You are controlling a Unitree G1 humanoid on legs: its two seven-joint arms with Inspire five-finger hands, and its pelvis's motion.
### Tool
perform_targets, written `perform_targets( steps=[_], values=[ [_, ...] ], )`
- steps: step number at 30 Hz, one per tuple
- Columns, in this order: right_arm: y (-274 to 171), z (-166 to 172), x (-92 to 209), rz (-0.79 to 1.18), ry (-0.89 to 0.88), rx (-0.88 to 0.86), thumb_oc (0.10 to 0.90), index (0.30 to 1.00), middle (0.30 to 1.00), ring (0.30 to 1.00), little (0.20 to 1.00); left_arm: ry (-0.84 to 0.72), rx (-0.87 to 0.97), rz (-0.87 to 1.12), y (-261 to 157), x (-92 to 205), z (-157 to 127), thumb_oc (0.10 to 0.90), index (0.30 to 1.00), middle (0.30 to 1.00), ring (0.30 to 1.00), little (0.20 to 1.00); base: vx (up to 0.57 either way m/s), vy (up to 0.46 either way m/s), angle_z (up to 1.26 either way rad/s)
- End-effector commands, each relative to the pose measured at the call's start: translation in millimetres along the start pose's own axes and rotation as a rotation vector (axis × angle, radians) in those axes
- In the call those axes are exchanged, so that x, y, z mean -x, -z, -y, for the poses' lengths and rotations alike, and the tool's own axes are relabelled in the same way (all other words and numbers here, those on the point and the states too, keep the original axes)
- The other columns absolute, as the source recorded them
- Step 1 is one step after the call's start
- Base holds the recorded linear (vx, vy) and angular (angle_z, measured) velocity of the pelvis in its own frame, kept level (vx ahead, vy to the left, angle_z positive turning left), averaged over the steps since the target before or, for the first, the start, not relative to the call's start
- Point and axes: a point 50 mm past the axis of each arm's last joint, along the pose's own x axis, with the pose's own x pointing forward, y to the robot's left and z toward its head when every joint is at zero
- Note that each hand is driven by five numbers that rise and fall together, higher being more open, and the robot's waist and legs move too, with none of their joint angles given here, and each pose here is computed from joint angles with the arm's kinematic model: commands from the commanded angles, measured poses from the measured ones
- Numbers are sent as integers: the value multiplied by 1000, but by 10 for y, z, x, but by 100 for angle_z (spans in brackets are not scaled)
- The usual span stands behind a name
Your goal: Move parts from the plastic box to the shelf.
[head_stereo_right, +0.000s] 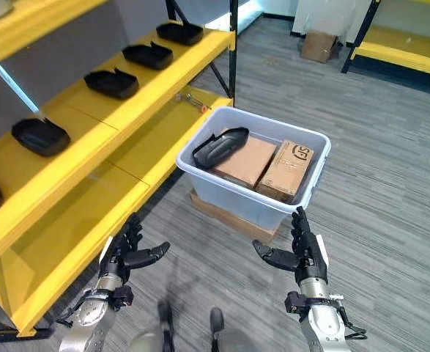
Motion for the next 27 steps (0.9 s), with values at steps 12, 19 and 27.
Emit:
perform_targets(
  steps=[12, 19, 27],
  values=[
    [-588, -163, -125, 299, -54, -9, 900, 1000, 1000, 1000, 1000, -80, 9, 320, -628, -131, -116, 900, 1000, 1000, 1000, 1000, 239, 260, -62],
    [-660, -277, -224, 321, -67, -28, 900, 1000, 1000, 1000, 1000, -96, -16, 362, -770, -218, -103, 900, 1000, 1000, 1000, 1000, 98, 178, 6],
    [-691, -333, -241, 331, -82, -67, 900, 1000, 1000, 1000, 1000, -66, -33, 366, -811, -275, -22, 900, 1000, 1000, 1000, 1000, 56, 170, 17]
  ],
)
